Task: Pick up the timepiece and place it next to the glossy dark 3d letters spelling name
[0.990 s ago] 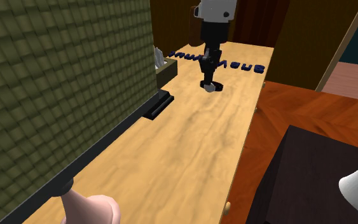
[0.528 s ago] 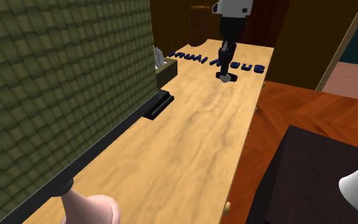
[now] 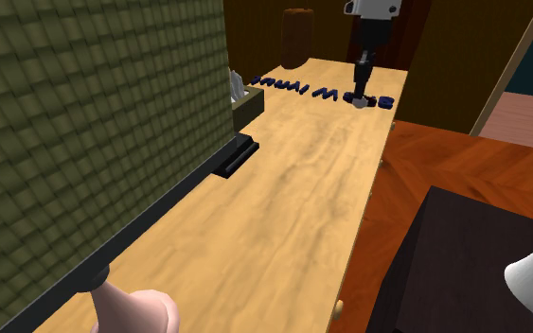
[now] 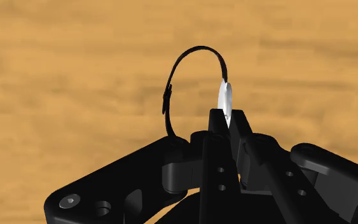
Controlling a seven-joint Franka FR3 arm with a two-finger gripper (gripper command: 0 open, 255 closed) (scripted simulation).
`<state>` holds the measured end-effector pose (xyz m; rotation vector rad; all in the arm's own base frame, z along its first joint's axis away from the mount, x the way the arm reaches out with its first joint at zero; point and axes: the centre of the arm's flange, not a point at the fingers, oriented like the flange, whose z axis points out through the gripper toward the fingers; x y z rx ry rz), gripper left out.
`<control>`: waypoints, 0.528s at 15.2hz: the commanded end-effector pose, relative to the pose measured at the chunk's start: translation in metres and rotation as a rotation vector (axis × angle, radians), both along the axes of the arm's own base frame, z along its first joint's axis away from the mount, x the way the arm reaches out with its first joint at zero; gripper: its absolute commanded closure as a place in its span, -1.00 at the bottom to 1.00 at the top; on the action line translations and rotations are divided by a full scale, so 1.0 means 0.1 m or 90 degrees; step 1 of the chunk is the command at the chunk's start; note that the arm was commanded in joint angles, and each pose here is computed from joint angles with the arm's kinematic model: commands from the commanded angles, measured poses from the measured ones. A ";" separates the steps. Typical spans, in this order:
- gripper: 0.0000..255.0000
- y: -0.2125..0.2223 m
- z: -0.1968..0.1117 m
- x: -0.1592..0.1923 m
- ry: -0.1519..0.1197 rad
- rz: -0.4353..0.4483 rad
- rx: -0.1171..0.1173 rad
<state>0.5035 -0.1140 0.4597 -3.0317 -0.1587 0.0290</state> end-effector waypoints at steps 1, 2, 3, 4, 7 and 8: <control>1.00 -0.24 -0.01 -0.03 0.000 0.001 0.000; 1.00 -0.37 -0.01 -0.06 0.000 0.001 0.000; 1.00 -0.50 -0.01 -0.09 0.000 0.001 0.000; 1.00 -0.63 0.00 -0.12 0.000 0.001 0.000; 1.00 -1.01 0.00 -0.20 0.000 0.001 0.000; 1.00 -1.14 0.00 -0.23 0.000 0.001 0.000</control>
